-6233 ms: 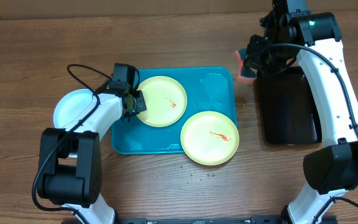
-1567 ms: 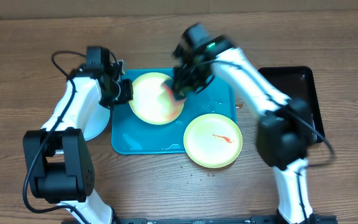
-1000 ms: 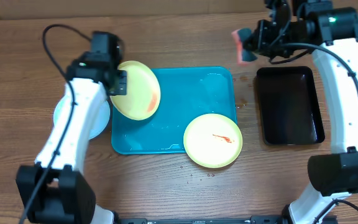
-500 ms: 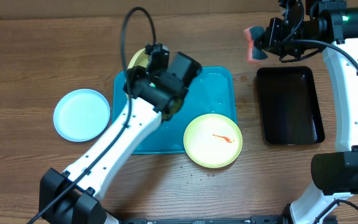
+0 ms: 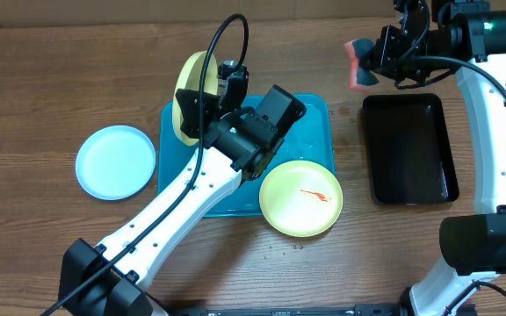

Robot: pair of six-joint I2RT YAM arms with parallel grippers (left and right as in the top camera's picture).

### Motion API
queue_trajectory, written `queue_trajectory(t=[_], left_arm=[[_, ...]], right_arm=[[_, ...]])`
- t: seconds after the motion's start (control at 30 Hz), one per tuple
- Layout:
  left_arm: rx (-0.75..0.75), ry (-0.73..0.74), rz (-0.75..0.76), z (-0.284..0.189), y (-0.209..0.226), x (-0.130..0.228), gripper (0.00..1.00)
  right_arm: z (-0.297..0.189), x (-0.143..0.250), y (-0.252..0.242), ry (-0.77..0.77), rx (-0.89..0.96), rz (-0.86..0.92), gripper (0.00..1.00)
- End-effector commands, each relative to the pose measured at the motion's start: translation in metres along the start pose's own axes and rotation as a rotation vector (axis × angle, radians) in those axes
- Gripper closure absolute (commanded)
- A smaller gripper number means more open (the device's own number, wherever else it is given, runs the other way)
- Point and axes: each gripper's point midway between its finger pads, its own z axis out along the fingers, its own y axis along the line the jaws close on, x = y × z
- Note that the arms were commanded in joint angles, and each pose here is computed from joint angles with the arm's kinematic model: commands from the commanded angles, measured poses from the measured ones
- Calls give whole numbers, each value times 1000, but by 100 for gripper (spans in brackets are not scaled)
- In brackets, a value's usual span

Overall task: Clean dirty plates on tray and stack at the side
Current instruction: 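Lift the yellow plate with the left gripper and stack it on the white plate, then release the stack and drag the second yellow plate left with the left gripper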

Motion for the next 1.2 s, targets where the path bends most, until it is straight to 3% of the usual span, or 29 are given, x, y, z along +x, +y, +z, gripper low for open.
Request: queue_trajectory(t=[0.0,0.1,0.27,0.43,0.63,0.83,1.1,1.17], left_arm=[[150,87,-45,11,-15,13,96],[369,273,-84,29,-41,46,96],[644,550,-214,69,-50,94,96],[842,700,-458,119,-22,134,96],[729,851,-700,180,30,218,96],[738,935,-825,208,13,270,96],[771,1033,-795,216,-23,296,96],[774,1038,-792,215,-23,297,86]], right_arm=[[-3,-1,2,-9,-7,-11,96],[-3,-1,2,-7,-6,-10,96],[-3,-1,2,-7,-6,-10,96],[-3,-1,2,-6,-7,-11,96],[-3,1,2,0,-5,-3,96],[-3,1,2,0,-5,-3,96],[-3,1,2,0,-5,-3,96],[-3,1,2,0,-5,-3,96]])
